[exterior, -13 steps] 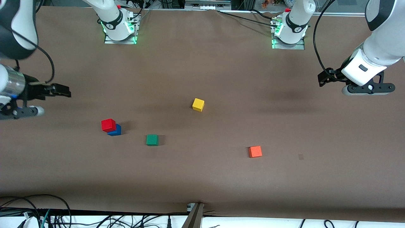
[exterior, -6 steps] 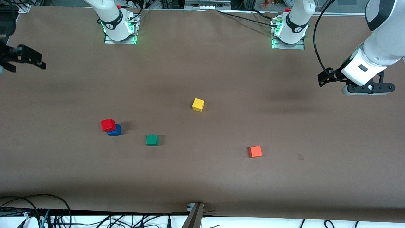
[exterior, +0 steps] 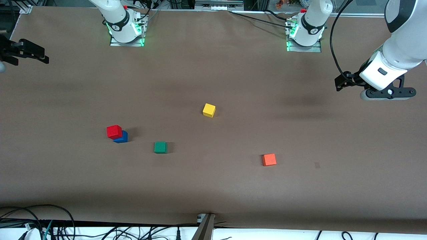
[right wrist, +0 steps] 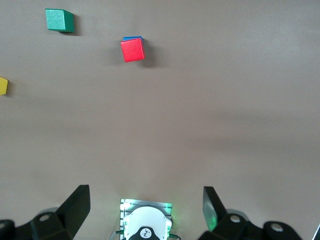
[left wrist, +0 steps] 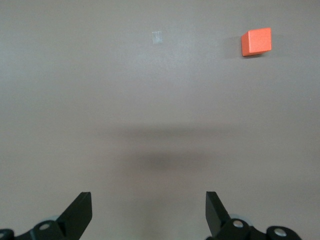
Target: Pass red block to right arm, stack on blue
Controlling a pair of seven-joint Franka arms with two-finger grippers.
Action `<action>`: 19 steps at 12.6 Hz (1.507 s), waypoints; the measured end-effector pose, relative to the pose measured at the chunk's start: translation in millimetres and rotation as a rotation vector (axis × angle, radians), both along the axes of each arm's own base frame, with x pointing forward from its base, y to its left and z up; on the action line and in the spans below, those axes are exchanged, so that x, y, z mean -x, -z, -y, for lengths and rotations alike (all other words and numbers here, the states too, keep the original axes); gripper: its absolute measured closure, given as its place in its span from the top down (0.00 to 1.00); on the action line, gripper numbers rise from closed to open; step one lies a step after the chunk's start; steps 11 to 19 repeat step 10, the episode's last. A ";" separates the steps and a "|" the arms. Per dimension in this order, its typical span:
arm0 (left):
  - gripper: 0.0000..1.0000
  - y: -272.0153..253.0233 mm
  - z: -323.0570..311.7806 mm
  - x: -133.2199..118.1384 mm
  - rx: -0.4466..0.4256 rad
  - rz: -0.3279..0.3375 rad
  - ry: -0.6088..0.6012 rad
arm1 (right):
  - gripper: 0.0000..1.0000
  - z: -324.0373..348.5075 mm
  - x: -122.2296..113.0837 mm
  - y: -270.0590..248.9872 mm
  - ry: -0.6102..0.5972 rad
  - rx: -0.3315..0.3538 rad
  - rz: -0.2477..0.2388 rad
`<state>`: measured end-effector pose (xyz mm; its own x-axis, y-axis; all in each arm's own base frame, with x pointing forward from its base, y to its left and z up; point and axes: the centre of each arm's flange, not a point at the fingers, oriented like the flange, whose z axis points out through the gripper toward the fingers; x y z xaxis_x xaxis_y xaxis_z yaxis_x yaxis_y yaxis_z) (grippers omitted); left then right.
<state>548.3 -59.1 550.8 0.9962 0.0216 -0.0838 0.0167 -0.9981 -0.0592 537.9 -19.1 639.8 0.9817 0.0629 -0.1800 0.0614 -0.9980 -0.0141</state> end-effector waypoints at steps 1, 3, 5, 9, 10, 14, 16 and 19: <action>1.00 0.0 0.1 0.0 0.000 0.000 0.000 | 1.00 1.2 -2.5 4.7 0.003 0.009 -0.009; 1.00 0.0 0.2 0.0 0.000 0.000 0.000 | 1.00 4.2 -9.2 15.8 0.007 0.020 -0.027; 1.00 0.0 0.3 0.0 0.000 0.000 0.000 | 1.00 5.7 -13.8 21.0 0.009 0.024 -0.032; 1.00 0.0 0.3 0.0 0.000 0.000 0.001 | 1.00 5.8 -14.6 19.5 0.010 0.025 -0.028; 1.00 0.0 0.3 0.0 0.000 0.000 0.001 | 1.00 5.8 -14.6 19.2 0.010 0.025 -0.027; 1.00 0.0 0.3 0.0 0.000 0.000 0.001 | 1.00 5.8 -14.6 19.2 0.010 0.025 -0.027; 1.00 0.0 0.3 0.0 0.000 0.000 0.001 | 1.00 5.8 -14.6 19.2 0.010 0.025 -0.027; 1.00 0.0 0.3 0.0 0.000 0.000 0.001 | 1.00 5.8 -14.6 19.2 0.010 0.025 -0.027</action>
